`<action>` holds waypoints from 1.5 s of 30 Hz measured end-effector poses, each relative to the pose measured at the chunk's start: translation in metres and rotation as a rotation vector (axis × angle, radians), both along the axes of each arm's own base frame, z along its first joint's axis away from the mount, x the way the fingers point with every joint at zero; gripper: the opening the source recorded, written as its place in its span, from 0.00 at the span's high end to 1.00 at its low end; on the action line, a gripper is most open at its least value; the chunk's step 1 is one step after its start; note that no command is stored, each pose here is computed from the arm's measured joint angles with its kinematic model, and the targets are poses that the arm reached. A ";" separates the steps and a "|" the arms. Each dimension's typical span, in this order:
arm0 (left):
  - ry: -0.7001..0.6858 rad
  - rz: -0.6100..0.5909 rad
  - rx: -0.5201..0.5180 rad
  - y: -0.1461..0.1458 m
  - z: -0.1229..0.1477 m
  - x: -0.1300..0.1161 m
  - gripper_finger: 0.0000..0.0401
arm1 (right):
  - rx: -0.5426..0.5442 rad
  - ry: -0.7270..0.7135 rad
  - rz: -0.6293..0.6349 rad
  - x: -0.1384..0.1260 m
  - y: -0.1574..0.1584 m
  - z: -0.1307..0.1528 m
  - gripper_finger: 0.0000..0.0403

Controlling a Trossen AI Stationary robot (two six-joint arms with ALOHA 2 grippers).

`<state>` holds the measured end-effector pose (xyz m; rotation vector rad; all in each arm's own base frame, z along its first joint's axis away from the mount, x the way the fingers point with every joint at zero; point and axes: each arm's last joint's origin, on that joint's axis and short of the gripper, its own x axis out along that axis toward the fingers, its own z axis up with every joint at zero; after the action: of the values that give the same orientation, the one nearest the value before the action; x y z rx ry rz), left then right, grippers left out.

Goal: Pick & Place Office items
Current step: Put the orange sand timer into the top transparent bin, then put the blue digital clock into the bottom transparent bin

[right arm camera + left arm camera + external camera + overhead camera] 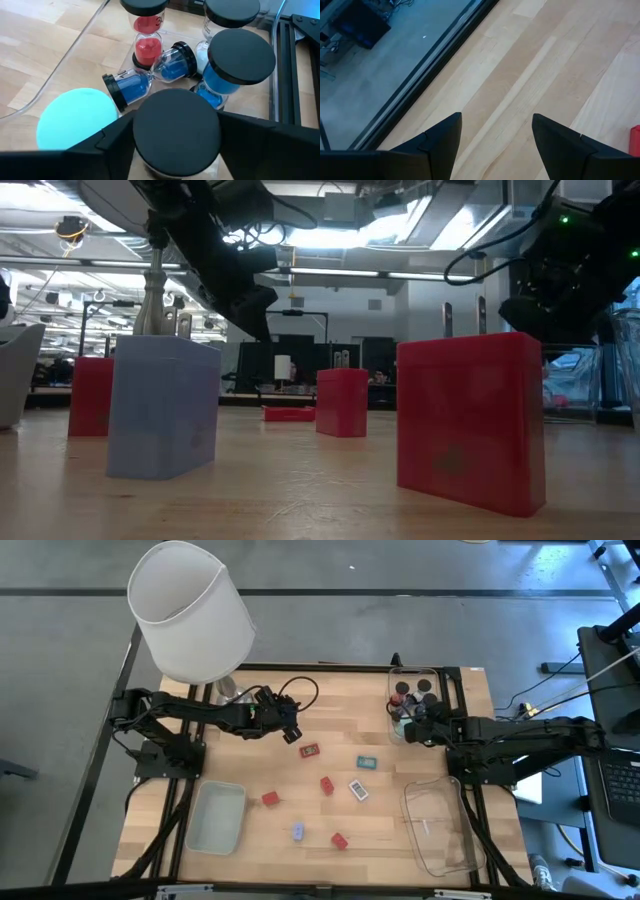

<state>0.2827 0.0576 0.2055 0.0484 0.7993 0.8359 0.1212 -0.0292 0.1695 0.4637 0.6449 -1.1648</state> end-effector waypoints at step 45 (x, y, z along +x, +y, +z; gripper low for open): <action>0.007 -0.018 -0.005 -0.001 0.000 0.000 0.40 | -0.059 0.180 1.015 0.117 0.039 0.029 0.24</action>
<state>0.2830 0.0565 0.2053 0.0539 0.8062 0.8175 0.2378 0.0096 0.1981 -0.0538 0.8513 -0.2534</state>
